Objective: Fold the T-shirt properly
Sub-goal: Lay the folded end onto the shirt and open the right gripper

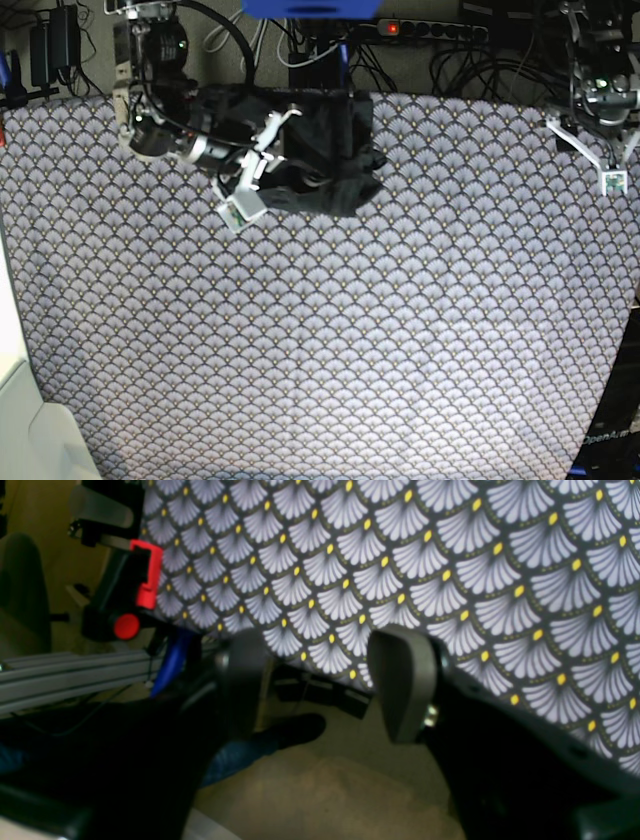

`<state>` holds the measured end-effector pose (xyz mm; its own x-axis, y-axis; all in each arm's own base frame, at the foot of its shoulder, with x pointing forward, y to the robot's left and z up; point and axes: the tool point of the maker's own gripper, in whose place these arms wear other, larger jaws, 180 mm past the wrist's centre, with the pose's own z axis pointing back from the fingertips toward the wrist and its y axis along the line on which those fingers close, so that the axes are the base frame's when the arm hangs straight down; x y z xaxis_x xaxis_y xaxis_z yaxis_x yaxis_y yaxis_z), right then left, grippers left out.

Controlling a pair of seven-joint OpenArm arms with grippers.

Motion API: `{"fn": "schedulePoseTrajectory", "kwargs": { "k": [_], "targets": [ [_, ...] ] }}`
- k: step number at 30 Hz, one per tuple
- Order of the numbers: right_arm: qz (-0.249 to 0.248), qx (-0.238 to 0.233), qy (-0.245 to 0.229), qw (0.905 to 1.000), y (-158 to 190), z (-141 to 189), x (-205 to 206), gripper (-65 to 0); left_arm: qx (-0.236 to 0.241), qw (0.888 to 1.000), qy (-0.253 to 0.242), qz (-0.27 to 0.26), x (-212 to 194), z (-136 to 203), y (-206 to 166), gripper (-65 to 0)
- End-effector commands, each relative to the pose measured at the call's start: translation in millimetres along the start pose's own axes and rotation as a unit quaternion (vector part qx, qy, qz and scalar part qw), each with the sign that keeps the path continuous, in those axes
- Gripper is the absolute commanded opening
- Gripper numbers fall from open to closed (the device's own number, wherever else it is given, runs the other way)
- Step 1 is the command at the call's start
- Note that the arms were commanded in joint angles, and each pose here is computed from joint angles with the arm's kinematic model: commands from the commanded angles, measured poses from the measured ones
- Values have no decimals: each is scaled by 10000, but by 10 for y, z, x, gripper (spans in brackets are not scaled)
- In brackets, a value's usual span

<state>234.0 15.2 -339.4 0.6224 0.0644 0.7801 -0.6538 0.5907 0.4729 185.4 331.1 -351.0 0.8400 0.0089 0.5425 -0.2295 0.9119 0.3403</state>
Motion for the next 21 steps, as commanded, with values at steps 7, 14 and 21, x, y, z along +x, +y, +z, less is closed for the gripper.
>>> {"fn": "schedulePoseTrajectory", "kwargs": {
  "k": [7,14,21],
  "targets": [
    [101,162,150,9997,162,-253,-79,-501,90,9998,-177,-34,97,35,56,-294],
    [-142,470,319,9983,213,-502,-254,-539,90,9998,-177,-34,97,35,56,-294],
    [-303,447,524,9972,58,-611,-341,-539,90,9998,-177,-34,97,35,56,-294]
  ]
}}
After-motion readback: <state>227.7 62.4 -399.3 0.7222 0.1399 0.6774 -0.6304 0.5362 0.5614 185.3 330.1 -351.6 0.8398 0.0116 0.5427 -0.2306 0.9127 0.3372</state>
